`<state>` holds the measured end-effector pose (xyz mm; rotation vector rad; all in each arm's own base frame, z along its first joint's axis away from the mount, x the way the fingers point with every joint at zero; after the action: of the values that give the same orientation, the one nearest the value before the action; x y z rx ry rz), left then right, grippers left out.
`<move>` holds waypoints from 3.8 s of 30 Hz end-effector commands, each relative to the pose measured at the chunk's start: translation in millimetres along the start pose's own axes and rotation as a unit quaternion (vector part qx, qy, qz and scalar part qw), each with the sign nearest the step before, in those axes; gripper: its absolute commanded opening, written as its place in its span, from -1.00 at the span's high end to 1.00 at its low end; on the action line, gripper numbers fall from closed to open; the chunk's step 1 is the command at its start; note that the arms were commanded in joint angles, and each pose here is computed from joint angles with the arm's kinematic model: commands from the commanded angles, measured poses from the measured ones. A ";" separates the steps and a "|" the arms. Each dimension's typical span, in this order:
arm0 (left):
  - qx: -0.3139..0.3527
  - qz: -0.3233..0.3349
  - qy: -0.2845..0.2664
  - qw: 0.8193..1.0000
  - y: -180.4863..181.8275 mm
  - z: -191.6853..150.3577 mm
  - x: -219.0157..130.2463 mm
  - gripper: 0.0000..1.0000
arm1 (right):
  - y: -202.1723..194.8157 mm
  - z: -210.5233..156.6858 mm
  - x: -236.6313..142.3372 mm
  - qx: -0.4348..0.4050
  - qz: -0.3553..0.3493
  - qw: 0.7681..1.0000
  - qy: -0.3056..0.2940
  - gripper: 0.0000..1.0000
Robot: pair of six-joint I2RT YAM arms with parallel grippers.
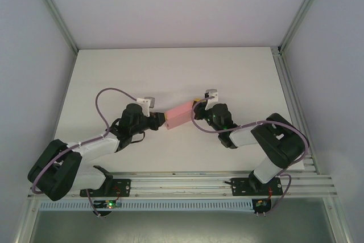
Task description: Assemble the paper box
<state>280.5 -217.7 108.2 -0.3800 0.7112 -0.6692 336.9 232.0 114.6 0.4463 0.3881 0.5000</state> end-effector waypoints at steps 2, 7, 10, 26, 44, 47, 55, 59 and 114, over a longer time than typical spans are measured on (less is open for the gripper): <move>-0.017 0.109 0.195 0.975 45.1 -103.7 -17.5 0.41 | -22.9 -99.3 -24.7 -0.032 -0.031 0.975 0.217 0.78; 0.002 0.097 0.166 0.981 14.9 -49.1 -25.0 -0.42 | 2.7 -60.4 -12.3 -0.022 -0.018 0.978 0.209 0.47; 0.021 0.136 0.155 0.978 3.8 -4.7 -35.2 -0.94 | 16.5 -20.2 -2.4 -0.036 -0.040 0.980 0.194 0.18; 0.007 0.350 0.057 0.935 70.7 69.2 -110.5 -1.00 | 114.2 12.6 -66.5 -0.556 0.371 0.703 0.245 -0.97; -0.027 0.394 0.058 0.917 102.6 38.3 -133.9 -1.00 | 62.3 -35.6 -12.3 -0.627 0.286 0.523 0.502 -0.93; -0.029 0.392 0.058 0.918 103.2 37.3 -132.8 -0.99 | 45.0 -38.0 10.6 -0.660 0.215 0.527 0.490 -0.64; -0.023 0.378 0.039 0.925 97.2 41.3 -137.1 -1.00 | 52.9 -14.1 23.4 -0.703 0.146 0.571 0.399 0.09; -0.024 0.376 0.023 0.926 94.1 45.2 -142.0 -1.00 | 58.5 37.1 42.6 -0.724 0.035 0.621 0.297 0.19; 0.159 0.399 -0.171 0.887 189.9 112.1 -108.9 -1.00 | -157.2 108.1 -121.1 -0.178 -0.311 0.924 -0.136 -0.97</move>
<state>354.8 15.5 92.6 0.0895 0.5546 0.1620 331.9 5.5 110.0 -0.0160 0.3802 -0.1519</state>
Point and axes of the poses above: each hand's point on the last joint's axis, 136 mm out from that joint toward the fingers, its own x axis out along the fingers, its own y axis along the line the jaws close on, z = x × y, the point moved 1 cm from there along -x, back along the fingers, and after that the axes turned 6 degrees about x, right-handed, at the moved point
